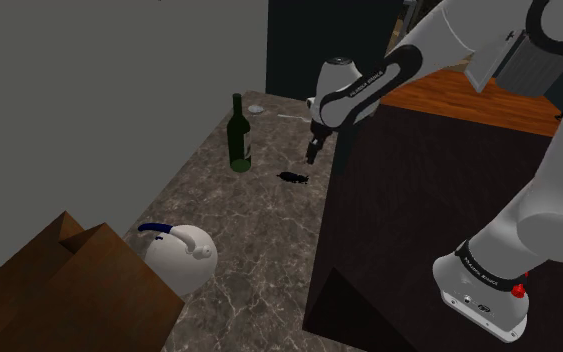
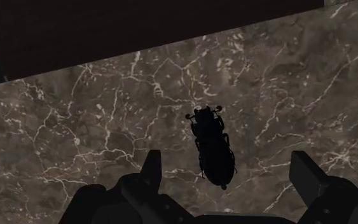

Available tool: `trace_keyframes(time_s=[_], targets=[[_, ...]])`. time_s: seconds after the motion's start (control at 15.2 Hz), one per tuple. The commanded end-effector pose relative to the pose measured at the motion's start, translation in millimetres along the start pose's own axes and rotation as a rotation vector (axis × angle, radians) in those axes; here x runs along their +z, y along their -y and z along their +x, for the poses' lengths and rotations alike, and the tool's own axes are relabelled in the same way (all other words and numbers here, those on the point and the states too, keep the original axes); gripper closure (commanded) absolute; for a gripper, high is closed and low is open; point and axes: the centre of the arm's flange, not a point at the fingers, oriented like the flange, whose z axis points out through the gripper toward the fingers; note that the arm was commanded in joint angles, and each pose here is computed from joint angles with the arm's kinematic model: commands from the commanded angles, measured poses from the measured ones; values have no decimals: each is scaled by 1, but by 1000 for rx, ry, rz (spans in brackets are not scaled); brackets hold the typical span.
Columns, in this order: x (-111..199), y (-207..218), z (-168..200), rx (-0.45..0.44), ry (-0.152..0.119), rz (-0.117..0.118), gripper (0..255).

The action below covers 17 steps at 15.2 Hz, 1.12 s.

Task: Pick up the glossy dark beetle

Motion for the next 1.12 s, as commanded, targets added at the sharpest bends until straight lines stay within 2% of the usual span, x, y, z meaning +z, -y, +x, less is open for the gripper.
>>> trace_keyframes(time_s=[0.0,0.53,1.06], targets=[[23,1,15,-17,-1,5,0],[112,2,71,-83,-1,22,0],[154,3,73,-86,-2,23,0]])
